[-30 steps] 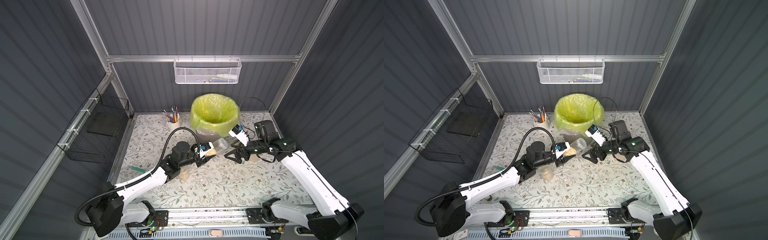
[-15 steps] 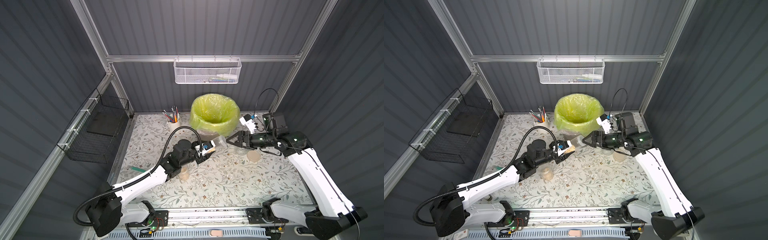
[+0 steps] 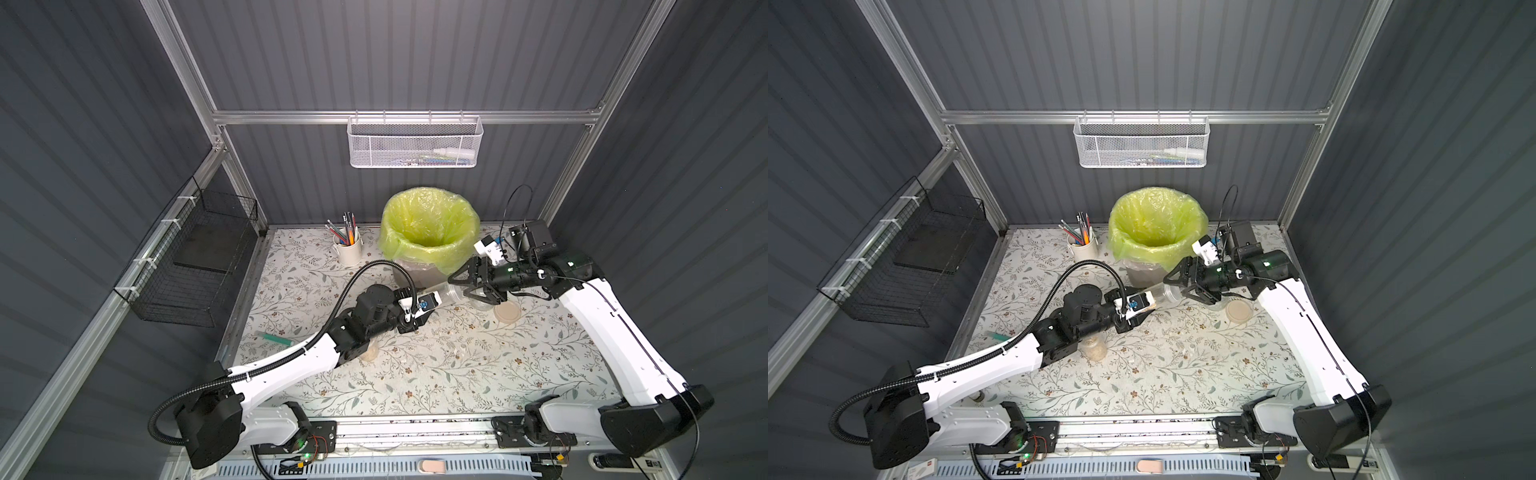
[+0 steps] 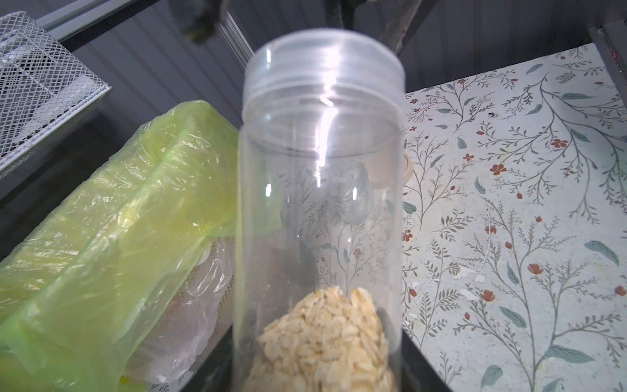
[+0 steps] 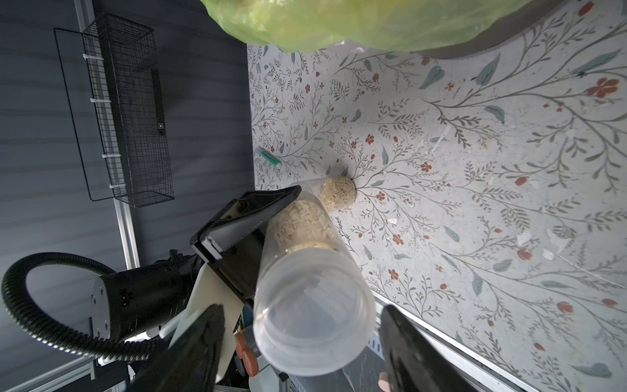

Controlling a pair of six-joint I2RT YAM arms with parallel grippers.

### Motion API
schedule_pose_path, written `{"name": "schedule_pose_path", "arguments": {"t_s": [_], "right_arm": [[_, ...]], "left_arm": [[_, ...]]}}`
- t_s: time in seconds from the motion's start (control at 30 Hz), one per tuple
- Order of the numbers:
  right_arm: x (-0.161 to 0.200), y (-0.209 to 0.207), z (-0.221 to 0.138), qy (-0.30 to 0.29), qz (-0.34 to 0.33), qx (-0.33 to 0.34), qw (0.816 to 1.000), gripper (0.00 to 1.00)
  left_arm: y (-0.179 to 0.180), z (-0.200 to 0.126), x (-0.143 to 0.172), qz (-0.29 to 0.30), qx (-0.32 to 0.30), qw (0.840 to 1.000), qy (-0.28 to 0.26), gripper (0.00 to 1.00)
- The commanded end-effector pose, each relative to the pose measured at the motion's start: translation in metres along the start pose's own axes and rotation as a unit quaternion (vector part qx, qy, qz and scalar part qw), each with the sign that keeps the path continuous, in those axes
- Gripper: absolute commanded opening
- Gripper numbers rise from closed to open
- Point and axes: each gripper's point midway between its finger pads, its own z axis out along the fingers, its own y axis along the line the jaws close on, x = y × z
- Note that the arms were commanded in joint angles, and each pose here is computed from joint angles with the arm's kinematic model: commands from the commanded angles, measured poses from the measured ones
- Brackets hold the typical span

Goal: Empty expired oatmeal from jars
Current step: Open the lid of the jar.

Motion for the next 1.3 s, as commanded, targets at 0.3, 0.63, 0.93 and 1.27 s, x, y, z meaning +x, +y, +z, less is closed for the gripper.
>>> {"name": "schedule_pose_path", "arguments": {"t_s": [0.3,0.63,0.93,1.27], "right_arm": [[-0.004,0.001,0.006,0.008,-0.003,-0.010,1.000,0.72],[-0.002,0.001,0.010,0.013,0.005,-0.024,1.000,0.66],[-0.003,0.001,0.009,0.006,0.008,-0.035,0.999,0.59],[-0.005,0.004,0.006,-0.012,-0.055,-0.054,0.997,0.45]], "left_arm": [[0.013,-0.006,-0.018,0.010,-0.023,0.999,-0.023,0.01],[0.014,-0.004,-0.020,0.006,-0.025,0.999,-0.029,0.01],[0.014,-0.004,-0.019,0.002,-0.026,0.999,-0.030,0.01],[0.009,-0.004,-0.018,-0.023,-0.012,0.999,-0.042,0.00]]}}
